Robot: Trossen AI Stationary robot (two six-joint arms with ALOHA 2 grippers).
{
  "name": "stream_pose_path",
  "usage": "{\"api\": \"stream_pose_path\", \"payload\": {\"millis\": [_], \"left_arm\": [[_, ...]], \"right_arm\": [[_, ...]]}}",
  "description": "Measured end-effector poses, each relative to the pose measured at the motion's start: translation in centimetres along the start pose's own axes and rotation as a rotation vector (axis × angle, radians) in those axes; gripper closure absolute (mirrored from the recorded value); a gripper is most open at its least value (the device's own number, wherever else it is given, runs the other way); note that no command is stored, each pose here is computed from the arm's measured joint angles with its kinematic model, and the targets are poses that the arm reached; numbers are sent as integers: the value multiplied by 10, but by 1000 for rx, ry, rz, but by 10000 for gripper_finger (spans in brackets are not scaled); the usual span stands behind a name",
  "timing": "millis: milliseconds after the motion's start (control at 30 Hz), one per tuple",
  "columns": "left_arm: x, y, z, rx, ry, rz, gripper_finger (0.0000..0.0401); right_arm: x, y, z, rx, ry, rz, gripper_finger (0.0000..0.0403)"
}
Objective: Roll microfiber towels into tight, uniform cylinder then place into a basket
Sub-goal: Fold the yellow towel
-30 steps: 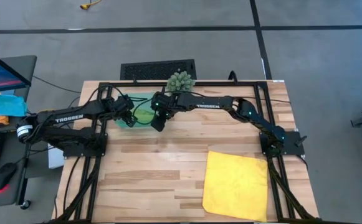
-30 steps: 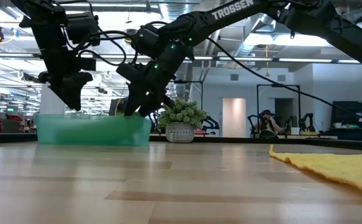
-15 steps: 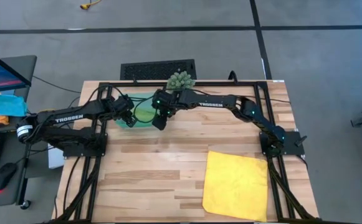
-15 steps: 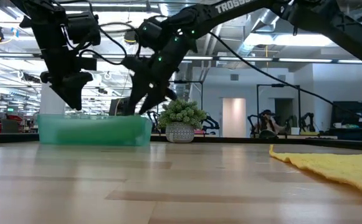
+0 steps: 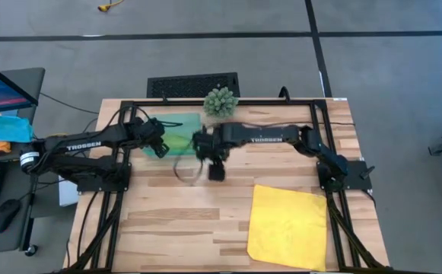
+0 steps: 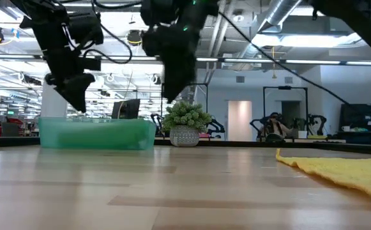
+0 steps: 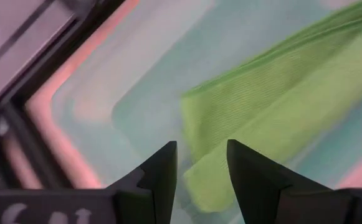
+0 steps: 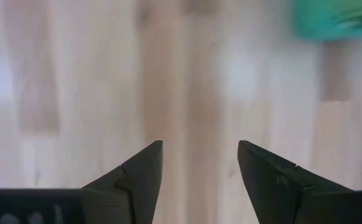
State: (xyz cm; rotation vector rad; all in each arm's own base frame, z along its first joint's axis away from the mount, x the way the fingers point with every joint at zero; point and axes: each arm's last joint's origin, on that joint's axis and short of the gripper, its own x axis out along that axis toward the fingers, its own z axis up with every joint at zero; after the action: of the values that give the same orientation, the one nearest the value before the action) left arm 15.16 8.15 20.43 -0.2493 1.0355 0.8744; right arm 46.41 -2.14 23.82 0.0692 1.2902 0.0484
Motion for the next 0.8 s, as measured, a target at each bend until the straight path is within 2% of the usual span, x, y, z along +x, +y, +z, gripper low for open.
{"api": "stream_pose_path", "payload": {"millis": [133,300,400,567,667,800], "left_arm": [[-10,-12,2,44,-91,-65,271],[-23,-28,2,93,-194,-154,271],[-30,-39,-1,138,-232,-207,271],[-43,-60,-6,181,-317,-281,271],[-52,-71,-10,192,-380,-296,271],[-64,-83,-15,210,-448,-367,271]], "right_arm": [[-1,40,-12,-159,107,12,173],[-1,77,-28,-241,238,29,173],[-1,95,-33,-282,267,35,173],[-2,119,-41,-288,295,29,173],[-7,128,-44,-288,287,-33,173],[-8,137,-51,-275,318,-146,173]]}}
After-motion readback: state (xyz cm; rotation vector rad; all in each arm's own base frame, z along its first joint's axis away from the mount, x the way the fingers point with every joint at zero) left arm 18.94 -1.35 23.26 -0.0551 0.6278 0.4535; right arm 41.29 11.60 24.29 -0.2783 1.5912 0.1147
